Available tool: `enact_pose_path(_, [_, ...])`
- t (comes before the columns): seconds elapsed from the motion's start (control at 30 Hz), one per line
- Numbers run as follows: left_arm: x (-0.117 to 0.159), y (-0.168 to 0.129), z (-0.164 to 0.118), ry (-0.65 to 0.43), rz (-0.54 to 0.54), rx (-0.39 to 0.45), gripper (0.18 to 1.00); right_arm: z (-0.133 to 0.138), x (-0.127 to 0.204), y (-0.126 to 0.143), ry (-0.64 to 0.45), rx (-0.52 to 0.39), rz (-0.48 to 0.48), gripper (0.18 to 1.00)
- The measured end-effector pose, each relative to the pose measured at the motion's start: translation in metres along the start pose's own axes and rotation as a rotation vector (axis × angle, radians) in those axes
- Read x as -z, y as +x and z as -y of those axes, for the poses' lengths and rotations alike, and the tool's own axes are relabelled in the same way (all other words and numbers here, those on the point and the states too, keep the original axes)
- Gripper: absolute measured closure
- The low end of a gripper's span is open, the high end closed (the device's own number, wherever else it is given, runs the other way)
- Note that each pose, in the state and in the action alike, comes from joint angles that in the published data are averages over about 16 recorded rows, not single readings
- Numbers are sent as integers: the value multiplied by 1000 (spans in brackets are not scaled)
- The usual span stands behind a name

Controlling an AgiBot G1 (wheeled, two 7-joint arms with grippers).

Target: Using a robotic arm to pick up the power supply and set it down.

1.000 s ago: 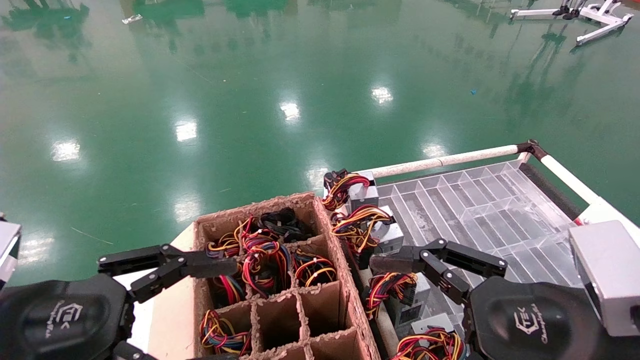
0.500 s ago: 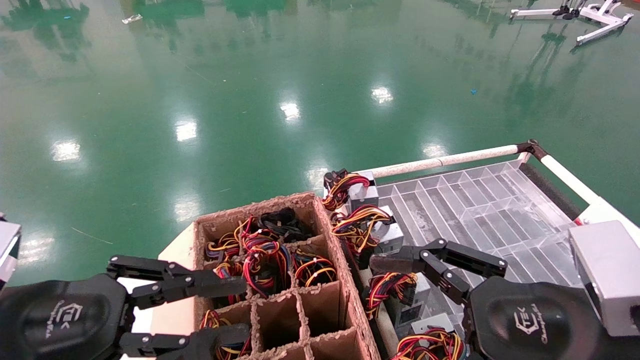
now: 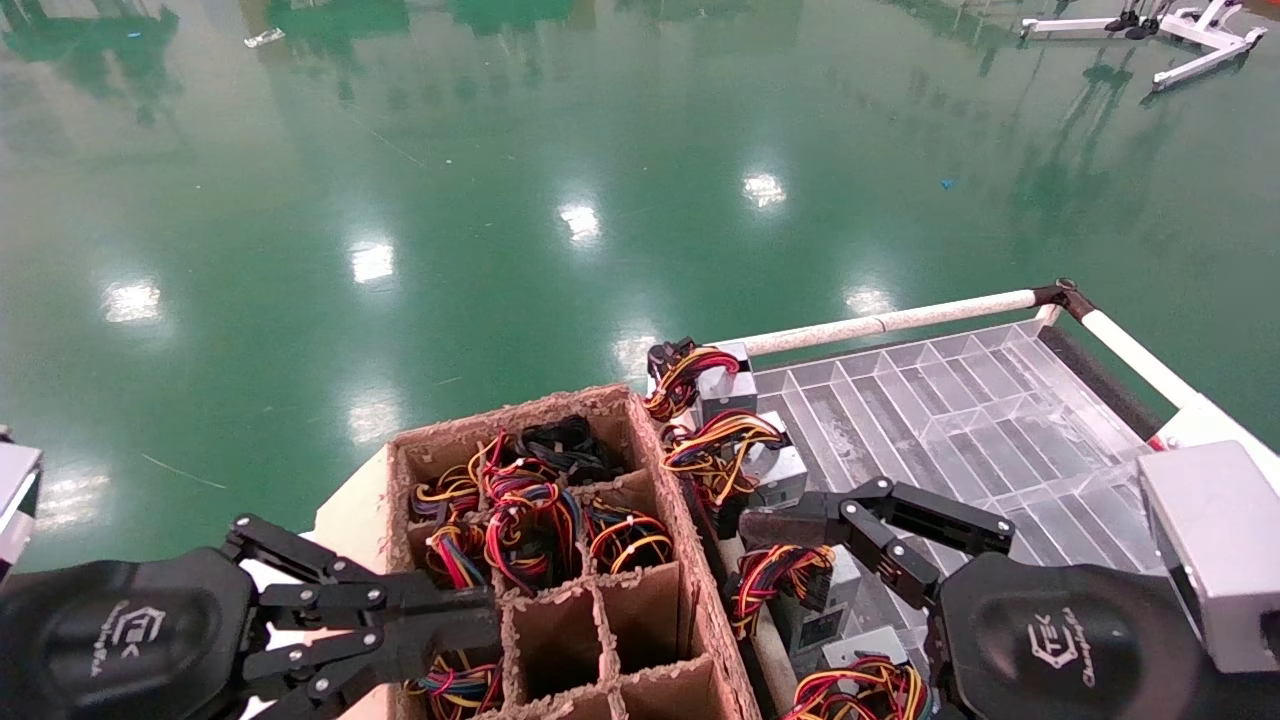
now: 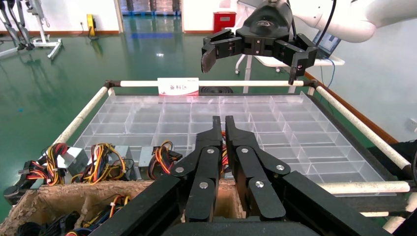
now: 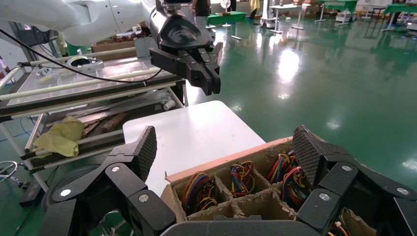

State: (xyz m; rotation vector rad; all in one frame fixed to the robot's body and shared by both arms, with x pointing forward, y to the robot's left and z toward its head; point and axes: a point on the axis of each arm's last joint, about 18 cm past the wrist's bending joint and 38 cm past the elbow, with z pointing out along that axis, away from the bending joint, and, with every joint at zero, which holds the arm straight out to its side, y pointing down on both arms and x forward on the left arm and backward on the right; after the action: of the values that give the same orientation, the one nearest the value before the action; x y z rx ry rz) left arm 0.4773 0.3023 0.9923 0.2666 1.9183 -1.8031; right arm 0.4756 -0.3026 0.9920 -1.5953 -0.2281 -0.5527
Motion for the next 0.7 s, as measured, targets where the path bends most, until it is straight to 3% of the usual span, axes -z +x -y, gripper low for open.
enact_pose_path(0.33, [0,0,0,0,0,0,987,-11,-5,15,-29,-3,-43,178])
enact_pose_path(0.7, [0,0,0,0,0,0,987,-35,-40,62,-158,49,-99,178])
